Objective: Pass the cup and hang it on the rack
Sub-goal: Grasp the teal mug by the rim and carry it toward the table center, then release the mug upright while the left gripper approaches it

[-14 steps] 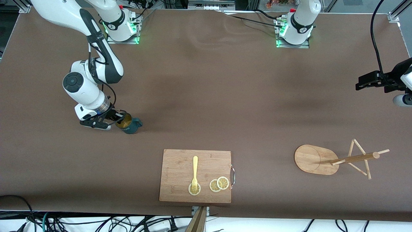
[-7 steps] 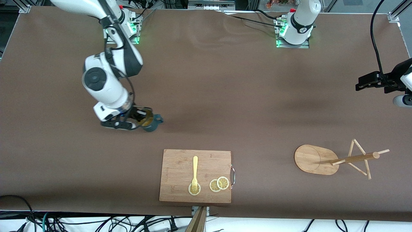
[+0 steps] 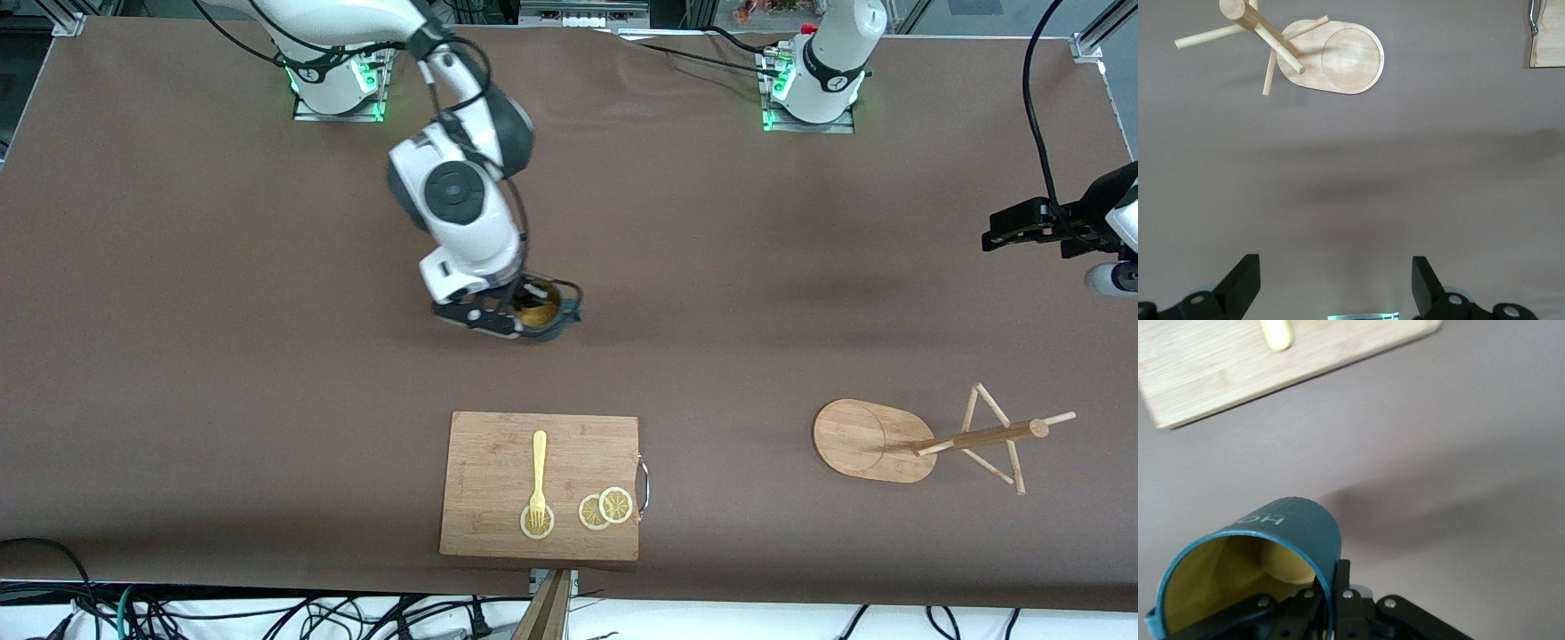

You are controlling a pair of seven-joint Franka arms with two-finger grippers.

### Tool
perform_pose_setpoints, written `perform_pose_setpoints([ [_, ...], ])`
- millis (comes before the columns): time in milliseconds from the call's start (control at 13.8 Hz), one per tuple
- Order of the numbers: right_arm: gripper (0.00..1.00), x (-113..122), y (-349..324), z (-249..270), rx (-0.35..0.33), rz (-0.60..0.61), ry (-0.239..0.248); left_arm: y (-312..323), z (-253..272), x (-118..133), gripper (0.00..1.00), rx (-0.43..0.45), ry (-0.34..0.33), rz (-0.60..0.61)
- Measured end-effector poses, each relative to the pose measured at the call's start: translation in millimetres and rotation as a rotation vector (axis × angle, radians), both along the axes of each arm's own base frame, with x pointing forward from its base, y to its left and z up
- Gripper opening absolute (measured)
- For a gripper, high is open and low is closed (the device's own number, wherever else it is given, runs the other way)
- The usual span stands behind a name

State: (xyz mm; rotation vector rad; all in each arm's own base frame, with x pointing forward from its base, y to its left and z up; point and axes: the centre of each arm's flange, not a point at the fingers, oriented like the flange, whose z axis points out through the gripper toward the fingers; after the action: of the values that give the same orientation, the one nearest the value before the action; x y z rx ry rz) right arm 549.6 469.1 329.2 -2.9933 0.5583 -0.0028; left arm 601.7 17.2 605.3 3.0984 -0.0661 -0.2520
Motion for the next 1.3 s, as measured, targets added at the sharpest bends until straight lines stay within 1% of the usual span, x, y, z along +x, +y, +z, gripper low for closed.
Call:
perform_pose_setpoints([
  [145, 0.04, -12, 48, -14, 0.02, -0.066, -0.004, 0, 0, 0, 1.0, 0.0, 0.0, 0.0],
  [290, 0.04, -23, 82, -34, 0.043, -0.098, -0.014, 0, -1, 0, 1.0, 0.0, 0.001, 0.0],
  [435, 0.04, -37, 105, -54, 0.065, -0.109, -0.027, 4, -2, 1, 1.0, 0.001, 0.003, 0.008],
  [652, 0.04, -50, 121, -72, 0.068, -0.1, -0.028, 13, -5, 2, 1.0, 0.001, 0.009, 0.022],
  [725, 0.1, -52, 123, -72, 0.07, -0.098, -0.029, 13, -7, 2, 1.0, 0.001, 0.011, 0.022],
  [797, 0.19, -52, 125, -69, 0.074, -0.096, -0.032, 13, -8, 3, 1.0, 0.001, 0.013, 0.022],
  [870, 0.3, -53, 127, -66, 0.079, -0.094, -0.035, 11, -9, 4, 1.0, 0.0, 0.015, 0.018],
  [942, 0.39, -55, 130, -61, 0.086, -0.092, -0.04, 8, -10, 4, 1.0, -0.001, 0.017, 0.013],
  [1014, 0.51, -55, 133, -53, 0.096, -0.092, -0.047, 5, -11, 5, 1.0, -0.002, 0.018, 0.007],
  [1087, 0.6, -54, 134, -44, 0.1, -0.093, -0.05, 1, -11, 5, 1.0, -0.006, 0.018, 0.002],
  [1304, 0.92, -45, 116, -3, 0.05, -0.11, -0.029, -10, -12, 6, 1.0, -0.04, 0.018, -0.012],
])
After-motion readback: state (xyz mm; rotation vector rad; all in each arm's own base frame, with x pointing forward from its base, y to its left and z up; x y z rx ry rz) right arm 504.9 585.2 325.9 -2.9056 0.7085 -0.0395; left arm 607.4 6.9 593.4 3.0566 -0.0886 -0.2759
